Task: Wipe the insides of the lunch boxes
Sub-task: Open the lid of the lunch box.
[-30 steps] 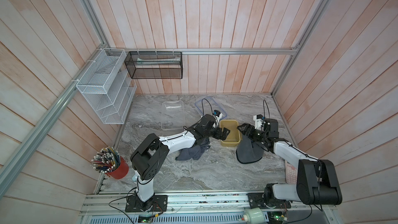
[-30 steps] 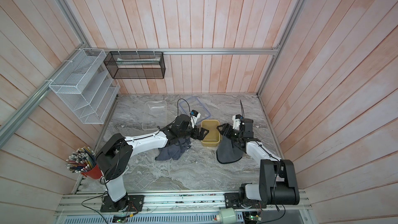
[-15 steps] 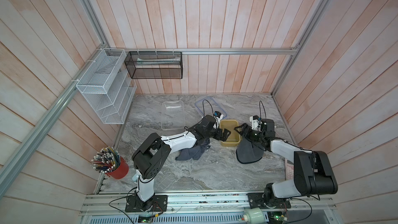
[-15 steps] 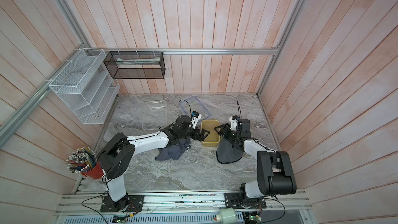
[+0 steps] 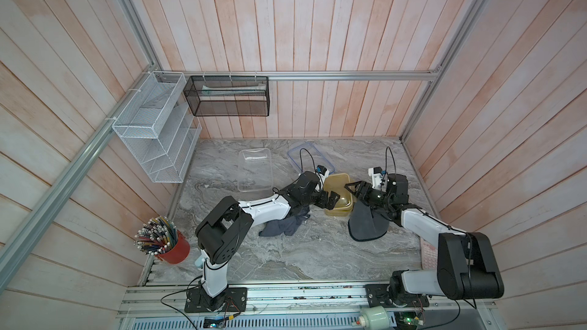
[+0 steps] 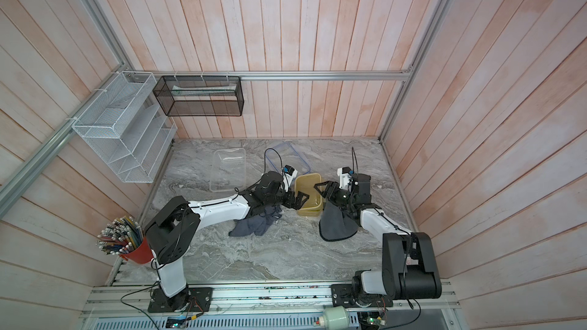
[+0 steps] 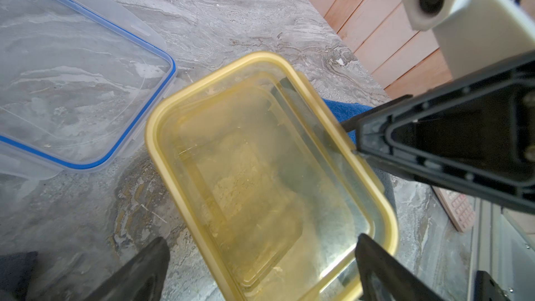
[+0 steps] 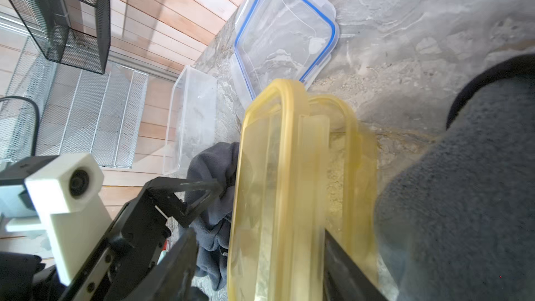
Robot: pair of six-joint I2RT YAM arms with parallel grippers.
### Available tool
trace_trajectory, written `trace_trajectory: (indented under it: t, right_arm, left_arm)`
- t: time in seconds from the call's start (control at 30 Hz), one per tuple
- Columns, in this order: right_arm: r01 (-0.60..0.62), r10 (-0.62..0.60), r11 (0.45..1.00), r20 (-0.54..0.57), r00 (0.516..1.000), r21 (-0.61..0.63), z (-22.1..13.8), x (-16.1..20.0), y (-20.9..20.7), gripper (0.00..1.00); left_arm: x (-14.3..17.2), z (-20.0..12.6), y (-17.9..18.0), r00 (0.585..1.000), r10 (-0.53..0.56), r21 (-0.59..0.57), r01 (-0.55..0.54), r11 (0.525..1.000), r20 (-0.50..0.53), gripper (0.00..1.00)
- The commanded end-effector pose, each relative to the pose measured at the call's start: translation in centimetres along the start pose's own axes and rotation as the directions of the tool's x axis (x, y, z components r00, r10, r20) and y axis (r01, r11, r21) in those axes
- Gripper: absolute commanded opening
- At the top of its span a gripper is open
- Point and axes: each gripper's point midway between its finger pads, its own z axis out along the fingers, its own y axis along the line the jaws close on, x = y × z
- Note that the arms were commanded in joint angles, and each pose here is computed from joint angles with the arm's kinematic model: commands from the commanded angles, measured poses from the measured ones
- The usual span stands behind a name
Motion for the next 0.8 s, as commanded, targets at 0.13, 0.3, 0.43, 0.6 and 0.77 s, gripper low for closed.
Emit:
trace_trajectory:
  t: [0.13,0.3,0.43,0.6,0.77]
  right_arm:
    - [-0.039,0.039,0.994,-0.008,0.999,-0.101,-0.5,0.4,2.2,0.61]
    - [-0.044,0.043,0.993,-0.004,0.999,-0.107,-0.6,0.2,2.7,0.60]
    - [-0.054,0.054,0.992,0.004,0.999,-0.117,-0.7,0.0,3.0,0.60]
    - [-0.055,0.056,0.990,0.005,0.998,-0.127,-0.7,0.0,3.5,0.59]
    - [-0.057,0.059,0.989,0.008,0.998,-0.135,-0.7,0.0,3.8,0.59]
  left_arm:
    - [-1.0,-2.6,-3.5,0.961,0.258,-0.097,-0.249,0.964,0.097,1.00]
    - [1.7,-2.3,-6.7,0.928,0.367,-0.113,-0.359,0.926,0.057,1.00]
    - [2.7,-0.9,-5.9,0.918,0.396,-0.199,-0.386,0.901,0.012,1.00]
    - [1.8,0.1,-4.2,0.928,0.371,-0.323,-0.349,0.880,0.009,0.98]
    - [1.1,0.9,-3.4,0.924,0.382,-0.384,-0.352,0.854,0.003,0.93]
